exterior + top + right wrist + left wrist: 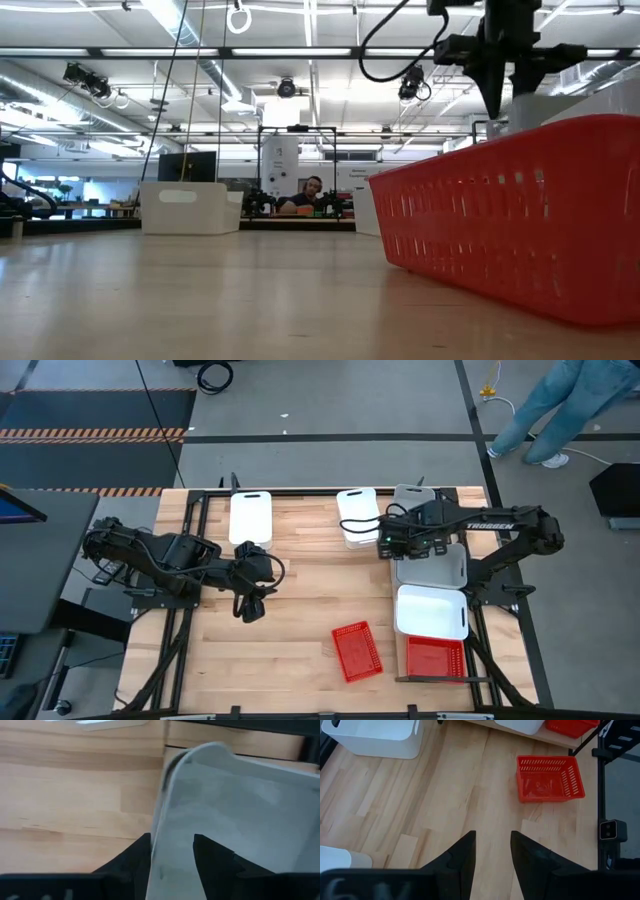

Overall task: Stack baskets on shelf by color
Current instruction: Stack the bottom gray bin on top of the gray bin on the shelf, then stack the left white bin on top of the white bin on the shelf

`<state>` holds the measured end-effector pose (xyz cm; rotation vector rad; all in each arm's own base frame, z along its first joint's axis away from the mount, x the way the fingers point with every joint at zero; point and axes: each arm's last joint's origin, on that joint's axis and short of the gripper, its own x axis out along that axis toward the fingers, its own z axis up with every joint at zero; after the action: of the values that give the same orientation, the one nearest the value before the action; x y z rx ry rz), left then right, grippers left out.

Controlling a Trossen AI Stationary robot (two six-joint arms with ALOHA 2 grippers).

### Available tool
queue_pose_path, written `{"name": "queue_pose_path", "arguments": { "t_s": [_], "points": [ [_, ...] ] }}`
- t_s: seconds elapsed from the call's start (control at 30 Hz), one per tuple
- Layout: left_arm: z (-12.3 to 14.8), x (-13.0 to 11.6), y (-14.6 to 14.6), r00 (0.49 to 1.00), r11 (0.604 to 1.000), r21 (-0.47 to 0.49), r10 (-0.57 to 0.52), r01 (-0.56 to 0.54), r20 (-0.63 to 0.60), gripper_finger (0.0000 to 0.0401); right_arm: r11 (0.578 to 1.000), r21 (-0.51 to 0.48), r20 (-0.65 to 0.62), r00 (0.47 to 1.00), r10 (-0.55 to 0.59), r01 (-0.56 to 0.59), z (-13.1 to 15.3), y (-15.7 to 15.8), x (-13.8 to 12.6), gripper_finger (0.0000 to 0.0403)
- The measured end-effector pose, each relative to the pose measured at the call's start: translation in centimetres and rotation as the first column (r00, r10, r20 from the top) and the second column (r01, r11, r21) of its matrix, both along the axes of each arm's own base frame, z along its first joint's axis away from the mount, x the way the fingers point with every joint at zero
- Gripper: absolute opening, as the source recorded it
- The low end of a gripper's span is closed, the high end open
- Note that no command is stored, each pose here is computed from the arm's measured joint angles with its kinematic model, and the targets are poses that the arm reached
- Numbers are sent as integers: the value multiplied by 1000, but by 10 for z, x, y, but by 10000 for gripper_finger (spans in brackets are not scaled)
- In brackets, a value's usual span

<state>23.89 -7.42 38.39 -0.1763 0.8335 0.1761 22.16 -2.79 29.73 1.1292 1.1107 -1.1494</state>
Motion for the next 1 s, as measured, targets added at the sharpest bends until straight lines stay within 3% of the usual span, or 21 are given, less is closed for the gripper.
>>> {"name": "queue_pose_path", "arguments": {
  "t_s": [0.23,0.63,0.8,1.0],
  "points": [
    [0,0,0,1000,1000,-16,18,-18,2,128,999,18,25,999,43,-43,-22,0,4,152],
    [-1,3,6,995,994,-30,104,-104,9,128,967,-14,-8,968,253,-253,-32,3,3,155],
    [-5,11,30,977,977,-6,211,-211,-13,128,938,-77,70,936,345,-339,2,8,1,155],
    [-20,26,71,947,954,46,301,-298,-114,128,888,-233,162,884,438,-397,46,17,-4,155]
  ]
}}
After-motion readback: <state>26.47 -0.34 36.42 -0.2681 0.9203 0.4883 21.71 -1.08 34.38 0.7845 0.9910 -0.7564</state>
